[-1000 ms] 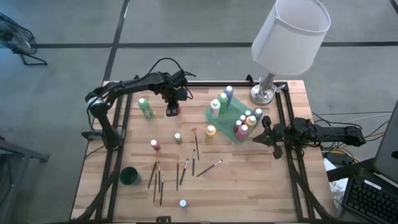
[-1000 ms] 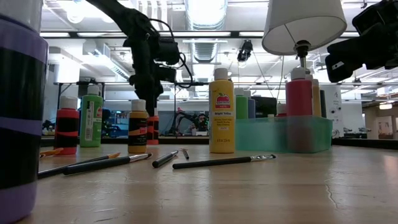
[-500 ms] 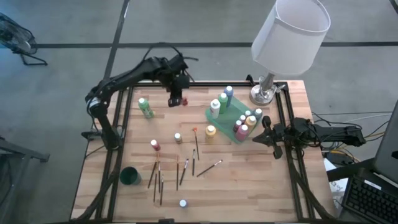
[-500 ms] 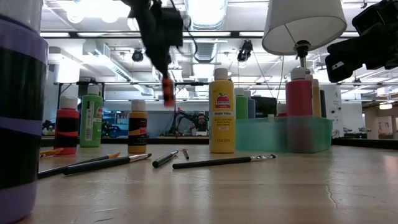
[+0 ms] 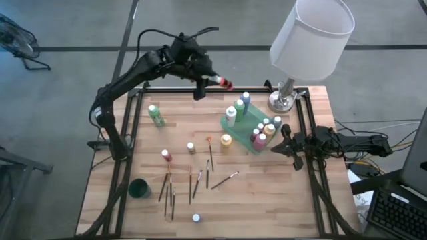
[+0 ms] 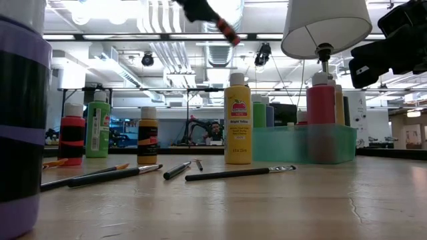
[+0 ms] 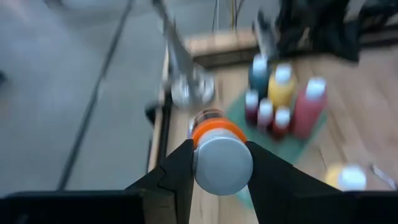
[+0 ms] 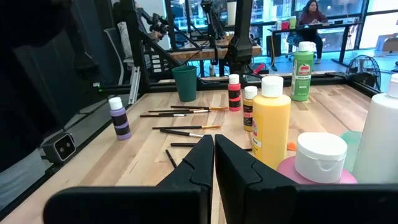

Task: Pick & Place Paint Supplies
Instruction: Put the small orange paint bottle into the green bin

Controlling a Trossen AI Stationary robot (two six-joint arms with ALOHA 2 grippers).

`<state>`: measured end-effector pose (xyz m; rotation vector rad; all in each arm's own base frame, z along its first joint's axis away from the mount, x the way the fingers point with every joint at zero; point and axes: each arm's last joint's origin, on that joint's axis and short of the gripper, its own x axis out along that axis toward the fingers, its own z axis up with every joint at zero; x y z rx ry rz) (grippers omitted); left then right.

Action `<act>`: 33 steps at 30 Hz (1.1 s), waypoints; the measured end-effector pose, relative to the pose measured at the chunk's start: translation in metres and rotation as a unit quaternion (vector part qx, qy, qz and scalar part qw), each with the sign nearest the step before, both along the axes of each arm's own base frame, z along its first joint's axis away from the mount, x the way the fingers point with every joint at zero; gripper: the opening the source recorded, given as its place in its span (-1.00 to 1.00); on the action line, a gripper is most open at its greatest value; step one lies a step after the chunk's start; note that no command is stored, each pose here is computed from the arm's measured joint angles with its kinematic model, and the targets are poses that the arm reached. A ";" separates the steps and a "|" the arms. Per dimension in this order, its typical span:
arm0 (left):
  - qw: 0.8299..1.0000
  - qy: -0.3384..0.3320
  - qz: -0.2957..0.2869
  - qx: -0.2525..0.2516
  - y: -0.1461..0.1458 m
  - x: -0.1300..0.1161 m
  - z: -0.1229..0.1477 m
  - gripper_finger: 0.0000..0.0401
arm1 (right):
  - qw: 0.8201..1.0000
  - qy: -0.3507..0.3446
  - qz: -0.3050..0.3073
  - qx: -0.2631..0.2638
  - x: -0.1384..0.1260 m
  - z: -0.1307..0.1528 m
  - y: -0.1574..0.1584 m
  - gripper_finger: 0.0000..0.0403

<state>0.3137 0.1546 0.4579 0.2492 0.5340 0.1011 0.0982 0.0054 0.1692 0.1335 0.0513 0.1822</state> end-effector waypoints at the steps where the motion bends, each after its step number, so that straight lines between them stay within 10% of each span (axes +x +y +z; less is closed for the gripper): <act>1: 1.000 -0.017 -0.006 0.008 -0.003 0.003 0.003 -0.38 | 1.000 0.000 0.000 0.000 0.000 0.000 0.000 -0.94; 10: 0.996 -0.066 -0.060 0.030 -0.016 0.037 -0.002 -0.38 | 1.000 0.000 0.000 0.000 0.000 0.000 0.000 -0.94; 33: 0.990 0.099 -0.086 0.045 -0.005 0.127 -0.096 -0.37 | 1.000 0.000 0.000 0.000 0.000 0.000 0.000 -0.94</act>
